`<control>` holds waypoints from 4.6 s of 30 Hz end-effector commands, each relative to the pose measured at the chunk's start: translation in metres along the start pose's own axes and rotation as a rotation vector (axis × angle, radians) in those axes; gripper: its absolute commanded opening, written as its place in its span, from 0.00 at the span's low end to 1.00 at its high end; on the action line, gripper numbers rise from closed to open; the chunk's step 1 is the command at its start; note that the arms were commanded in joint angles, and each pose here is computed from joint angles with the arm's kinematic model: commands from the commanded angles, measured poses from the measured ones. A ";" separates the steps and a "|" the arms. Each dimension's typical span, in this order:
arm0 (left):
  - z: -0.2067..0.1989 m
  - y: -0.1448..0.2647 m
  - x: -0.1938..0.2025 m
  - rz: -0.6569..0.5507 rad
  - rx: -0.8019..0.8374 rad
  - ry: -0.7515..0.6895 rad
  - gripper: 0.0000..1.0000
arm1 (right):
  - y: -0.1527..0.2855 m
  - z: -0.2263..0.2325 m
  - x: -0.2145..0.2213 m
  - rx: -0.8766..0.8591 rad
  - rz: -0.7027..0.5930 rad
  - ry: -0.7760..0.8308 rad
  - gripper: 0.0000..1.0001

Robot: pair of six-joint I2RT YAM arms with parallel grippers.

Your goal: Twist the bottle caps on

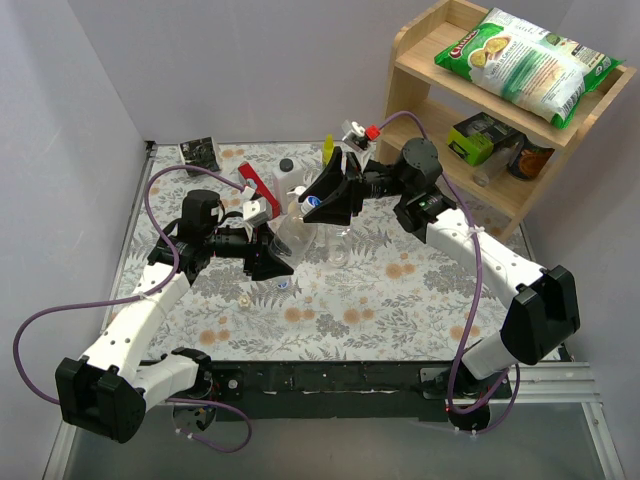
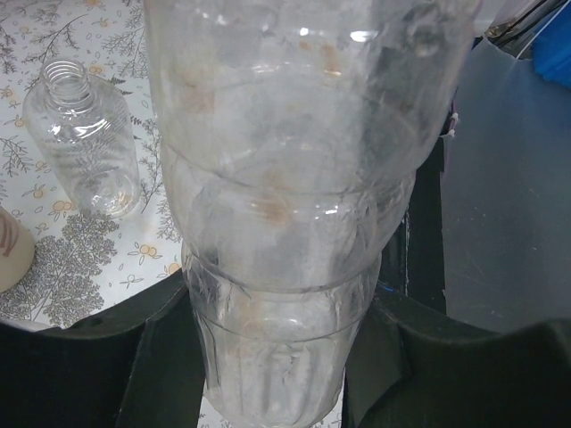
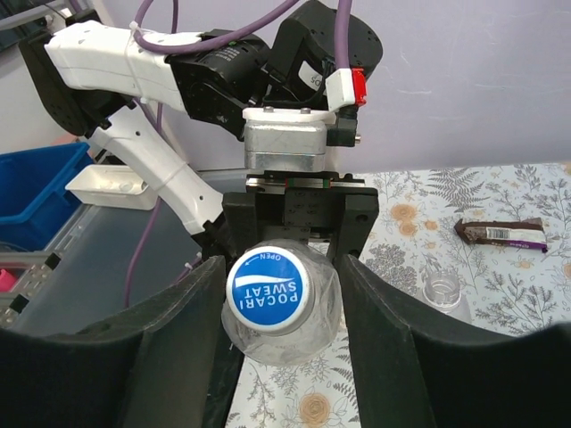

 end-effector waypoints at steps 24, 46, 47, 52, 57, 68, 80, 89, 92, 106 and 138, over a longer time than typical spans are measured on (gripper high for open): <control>0.041 -0.004 -0.010 -0.002 -0.429 0.007 0.00 | -0.006 -0.014 -0.046 0.632 -0.137 -0.003 0.01; 0.058 0.031 -0.032 0.025 -0.691 -0.086 0.98 | 0.146 -0.039 -0.029 0.932 0.048 0.378 0.01; 0.058 0.032 -0.032 0.026 -0.694 -0.078 0.98 | 0.150 -0.042 -0.023 0.942 0.049 0.373 0.01; 0.060 0.038 -0.030 0.020 -0.701 -0.056 0.98 | 0.171 -0.059 0.016 0.999 0.083 0.358 0.01; 0.056 0.044 -0.030 -0.010 -0.687 -0.019 0.98 | 0.183 -0.070 0.047 1.030 0.123 0.302 0.01; 0.049 0.050 -0.023 -0.053 -0.643 0.031 0.98 | 0.189 -0.078 0.081 1.050 0.173 0.211 0.10; 0.047 0.054 -0.023 -0.075 -0.635 0.032 0.98 | 0.190 -0.077 0.089 1.062 0.146 0.172 0.44; 0.045 0.052 -0.024 -0.092 -0.596 0.034 0.98 | 0.190 -0.073 0.083 1.064 0.140 0.190 0.66; 0.044 0.052 -0.024 -0.097 -0.590 0.034 0.98 | 0.189 -0.073 0.083 1.063 0.140 0.192 0.66; 0.060 0.078 -0.036 -0.110 -0.829 0.072 0.98 | 0.167 -0.049 0.024 0.953 0.029 0.338 0.74; 0.028 0.163 -0.047 0.003 -1.070 0.278 0.98 | -0.104 -0.145 0.085 0.139 0.040 0.260 0.88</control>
Point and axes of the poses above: each gripper's point midway between its finger pads, its own y axis back along the fingers, its own z axis along the line the jaws close on, x = y × z, the point moved 7 cm from there along y, back along the fingers, and after that the axes turned 11 degrees about -y, right-handed, at the moved point
